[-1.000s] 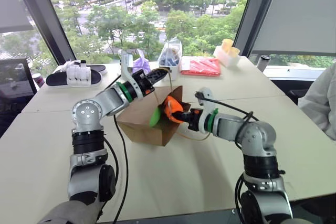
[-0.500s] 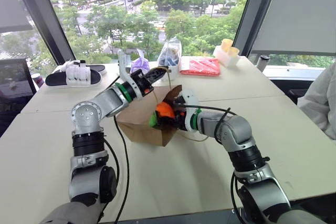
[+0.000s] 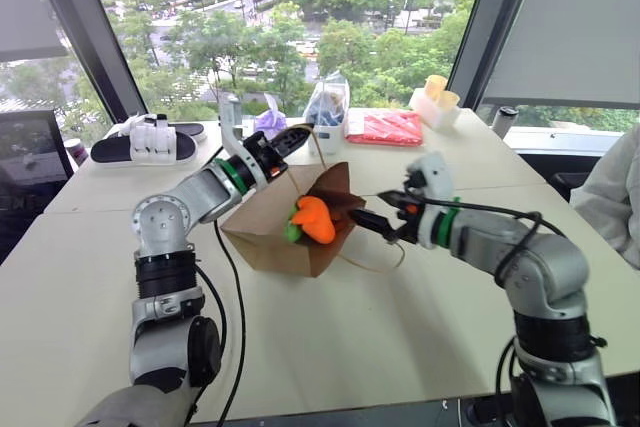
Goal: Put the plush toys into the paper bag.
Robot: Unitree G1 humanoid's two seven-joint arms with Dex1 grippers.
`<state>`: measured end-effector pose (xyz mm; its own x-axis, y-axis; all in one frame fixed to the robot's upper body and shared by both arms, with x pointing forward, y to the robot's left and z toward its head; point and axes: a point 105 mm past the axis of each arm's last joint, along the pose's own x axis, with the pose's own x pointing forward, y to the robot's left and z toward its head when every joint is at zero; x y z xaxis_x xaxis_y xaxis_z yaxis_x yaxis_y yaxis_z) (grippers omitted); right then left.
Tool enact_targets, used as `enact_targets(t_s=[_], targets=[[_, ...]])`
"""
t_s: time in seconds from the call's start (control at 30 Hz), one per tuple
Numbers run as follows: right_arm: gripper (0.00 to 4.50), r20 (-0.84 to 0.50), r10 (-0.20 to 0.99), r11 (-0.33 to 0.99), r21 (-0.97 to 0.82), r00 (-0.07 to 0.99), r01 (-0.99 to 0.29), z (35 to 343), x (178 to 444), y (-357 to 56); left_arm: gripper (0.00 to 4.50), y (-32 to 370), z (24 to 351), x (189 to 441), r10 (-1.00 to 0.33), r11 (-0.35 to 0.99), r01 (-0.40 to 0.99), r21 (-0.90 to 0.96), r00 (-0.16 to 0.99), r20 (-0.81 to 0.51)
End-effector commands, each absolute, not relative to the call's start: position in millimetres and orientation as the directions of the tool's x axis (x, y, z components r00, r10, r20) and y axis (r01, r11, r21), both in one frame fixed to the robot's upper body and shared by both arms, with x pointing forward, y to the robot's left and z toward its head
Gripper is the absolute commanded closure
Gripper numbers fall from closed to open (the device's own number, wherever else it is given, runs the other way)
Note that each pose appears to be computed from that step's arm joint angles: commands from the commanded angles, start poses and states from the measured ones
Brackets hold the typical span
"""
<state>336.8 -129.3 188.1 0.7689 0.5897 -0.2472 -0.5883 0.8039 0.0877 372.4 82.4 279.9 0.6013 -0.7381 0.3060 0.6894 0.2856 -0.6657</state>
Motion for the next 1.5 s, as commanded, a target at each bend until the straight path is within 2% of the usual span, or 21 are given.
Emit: enact_targets(t_s=[0.03,0.37,0.47,0.7,0.87,0.93,1.1,1.33,1.5], targets=[[0.04,-0.261,0.533,0.846,0.136,0.805,-0.516,177.3,325.5,-151.7,4.50,80.1,291.3,366.9,-0.749,0.254,0.729,-0.636,0.564,0.348],[0.04,-0.305,0.505,0.834,0.412,0.808,-0.366,140.4,312.0,-142.8,4.50,75.3,287.7,366.1,-0.766,0.253,0.737,-0.627,0.548,0.336],[0.82,-0.303,0.521,0.822,0.431,0.798,-0.373,137.5,308.9,-137.5,4.50,75.5,288.0,367.1,-0.766,0.256,0.737,-0.626,0.550,0.334],[4.35,-0.264,0.538,0.788,0.496,0.801,-0.366,143.0,307.9,-135.8,4.50,75.5,288.6,368.9,-0.768,0.260,0.736,-0.625,0.550,0.328],[4.44,-0.083,0.613,0.713,0.488,0.786,-0.504,183.1,305.7,-127.9,4.50,72.6,290.5,368.5,-0.783,0.260,0.752,-0.606,0.532,0.324],[4.44,0.048,0.661,0.655,0.451,0.749,-0.606,213.0,300.7,-121.7,4.50,69.0,294.2,365.4,-0.808,0.260,0.787,-0.559,0.495,0.321],[4.44,0.274,0.707,0.535,0.395,0.652,-0.747,267.9,292.1,-120.5,4.50,69.0,309.1,367.0,-0.834,0.236,0.837,-0.493,0.435,0.338],[4.44,0.362,0.685,0.495,0.405,0.632,-0.769,295.3,295.8,-130.4,4.50,79.1,320.3,383.2,-0.799,0.210,0.817,-0.537,0.460,0.388],[4.44,0.312,0.671,0.515,0.456,0.672,-0.726,280.0,301.4,-132.4,4.50,79.6,297.8,393.2,-0.793,0.240,0.768,-0.593,0.508,0.336]])
